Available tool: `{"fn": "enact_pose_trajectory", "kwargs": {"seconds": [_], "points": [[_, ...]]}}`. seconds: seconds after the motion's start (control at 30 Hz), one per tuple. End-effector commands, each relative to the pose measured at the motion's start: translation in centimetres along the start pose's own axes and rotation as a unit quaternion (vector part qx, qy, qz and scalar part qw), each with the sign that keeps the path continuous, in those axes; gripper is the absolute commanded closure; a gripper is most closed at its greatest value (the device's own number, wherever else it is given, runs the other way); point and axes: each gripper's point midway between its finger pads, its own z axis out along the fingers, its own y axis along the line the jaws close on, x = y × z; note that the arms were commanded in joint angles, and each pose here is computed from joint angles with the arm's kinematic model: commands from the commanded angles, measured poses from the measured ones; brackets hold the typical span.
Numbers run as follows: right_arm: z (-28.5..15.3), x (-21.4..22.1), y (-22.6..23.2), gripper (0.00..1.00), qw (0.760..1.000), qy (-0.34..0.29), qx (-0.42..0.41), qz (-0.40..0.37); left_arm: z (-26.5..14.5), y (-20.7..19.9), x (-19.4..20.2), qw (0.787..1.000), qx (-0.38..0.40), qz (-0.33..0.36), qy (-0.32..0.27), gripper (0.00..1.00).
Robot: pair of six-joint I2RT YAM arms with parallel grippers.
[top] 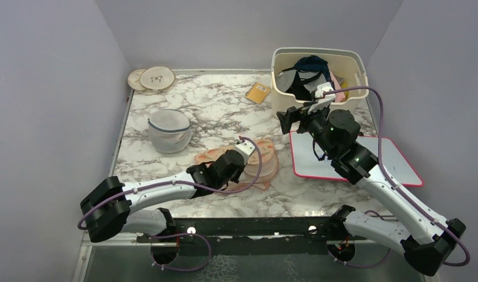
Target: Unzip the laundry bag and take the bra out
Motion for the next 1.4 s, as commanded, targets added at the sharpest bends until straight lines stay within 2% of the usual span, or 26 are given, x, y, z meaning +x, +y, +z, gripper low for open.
{"fn": "enact_pose_trajectory", "kwargs": {"seconds": [0.0,0.23,0.4,0.5,0.7,0.83,0.93,1.0,1.1,1.17,1.37], "points": [[0.3,-0.5,0.0,0.02,1.000,-0.014,-0.001,-0.002,-0.4,-1.8,2.0,0.999,0.033,-0.034,0.016,1.00],[0.8,0.2,0.2,0.02,1.000,0.000,-0.004,-0.005,-0.3,-2.9,5.1,0.997,0.055,-0.052,0.036,1.00],[1.1,0.5,0.6,0.02,1.000,0.007,-0.012,-0.008,-0.9,-2.9,4.4,0.996,0.059,-0.060,0.019,0.99],[1.1,0.4,0.7,0.02,1.000,0.008,-0.014,-0.009,-1.4,-2.7,2.5,0.996,0.059,-0.062,-0.014,0.76],[1.0,0.0,1.1,0.02,1.000,0.007,-0.025,-0.005,-3.0,-1.1,-2.8,0.993,0.037,-0.063,-0.092,0.38],[0.8,0.2,1.0,0.02,1.000,0.012,-0.023,-0.003,-3.9,1.8,-6.5,0.987,0.016,-0.078,-0.139,0.21],[0.5,0.2,0.7,0.02,1.000,0.016,-0.018,-0.003,-4.9,6.7,-9.9,0.979,-0.006,-0.088,-0.182,0.11],[0.3,-0.1,0.5,0.02,1.000,0.018,-0.013,-0.004,-6.5,11.6,-12.9,0.970,-0.059,-0.097,-0.213,0.04],[-0.2,-0.8,0.1,0.02,1.000,0.015,-0.004,-0.004,-10.3,18.2,-17.8,0.949,-0.118,-0.122,-0.266,0.01],[-0.7,-1.5,-0.2,0.01,1.000,0.009,0.004,-0.002,-13.2,20.5,-20.7,0.934,-0.141,-0.129,-0.303,0.01],[-3.1,-5.7,-2.1,0.00,0.999,-0.028,0.042,0.003,-22.7,21.5,-27.8,0.892,-0.178,-0.087,-0.407,0.01]]}}
